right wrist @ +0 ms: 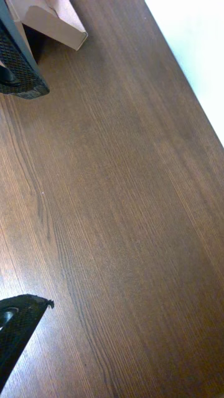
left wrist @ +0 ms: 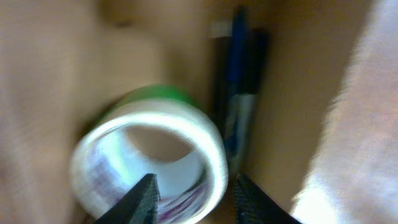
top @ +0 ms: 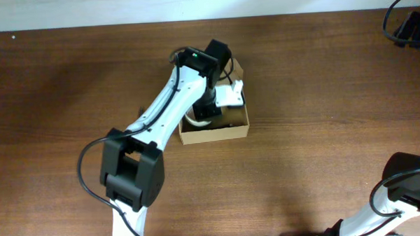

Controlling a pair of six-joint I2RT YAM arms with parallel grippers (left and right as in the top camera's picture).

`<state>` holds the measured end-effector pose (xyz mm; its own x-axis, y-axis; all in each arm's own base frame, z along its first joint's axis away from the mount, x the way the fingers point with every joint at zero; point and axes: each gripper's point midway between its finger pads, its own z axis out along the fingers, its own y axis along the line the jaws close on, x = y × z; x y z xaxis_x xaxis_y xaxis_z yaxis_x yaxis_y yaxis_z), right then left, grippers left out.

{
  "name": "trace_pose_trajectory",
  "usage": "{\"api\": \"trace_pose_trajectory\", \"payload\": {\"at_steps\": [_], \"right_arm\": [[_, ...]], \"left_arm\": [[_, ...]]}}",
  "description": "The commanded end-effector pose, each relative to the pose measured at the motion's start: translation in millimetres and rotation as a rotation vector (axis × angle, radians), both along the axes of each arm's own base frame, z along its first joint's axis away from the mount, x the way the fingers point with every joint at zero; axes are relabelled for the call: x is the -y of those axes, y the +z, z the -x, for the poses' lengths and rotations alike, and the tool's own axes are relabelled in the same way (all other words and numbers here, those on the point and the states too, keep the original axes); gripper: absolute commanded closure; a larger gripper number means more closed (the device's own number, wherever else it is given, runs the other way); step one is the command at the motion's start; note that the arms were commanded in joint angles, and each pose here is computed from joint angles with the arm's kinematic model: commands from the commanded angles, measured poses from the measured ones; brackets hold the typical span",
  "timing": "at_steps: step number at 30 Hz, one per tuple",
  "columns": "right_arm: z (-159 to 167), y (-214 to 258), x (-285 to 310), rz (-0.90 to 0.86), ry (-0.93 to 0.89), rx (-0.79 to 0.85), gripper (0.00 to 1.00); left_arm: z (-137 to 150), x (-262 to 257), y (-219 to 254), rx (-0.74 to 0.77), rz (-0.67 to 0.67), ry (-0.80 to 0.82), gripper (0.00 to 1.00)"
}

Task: Pack container
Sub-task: 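Move the left gripper back to the clear pen and grasp it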

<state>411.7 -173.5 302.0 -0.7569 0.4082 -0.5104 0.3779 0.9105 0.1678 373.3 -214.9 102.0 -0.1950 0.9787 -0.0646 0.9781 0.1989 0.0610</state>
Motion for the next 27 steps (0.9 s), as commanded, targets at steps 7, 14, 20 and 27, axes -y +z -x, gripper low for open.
{"api": "trace_pose_trajectory", "payload": {"at_steps": [7,14,20,27], "right_arm": [[2.4,2.5,-0.9,-0.003,0.002,0.006,0.01],[2.4,2.5,-0.9,-0.003,0.002,0.006,0.01],[2.5,2.5,-1.0,-0.003,0.002,0.006,0.01],[2.4,2.5,-0.9,-0.003,0.002,0.006,0.01]], "left_arm": [[-8.9,-92.6,194.6,0.460,0.230,0.394,0.35],[-12.7,-183.3,164.3,0.396,0.245,0.804,0.29],[-10.2,-237.4,58.4,0.187,0.192,1.103,0.23],[-13.0,-237.3,-19.3,-0.002,0.149,1.126,0.23]]}}
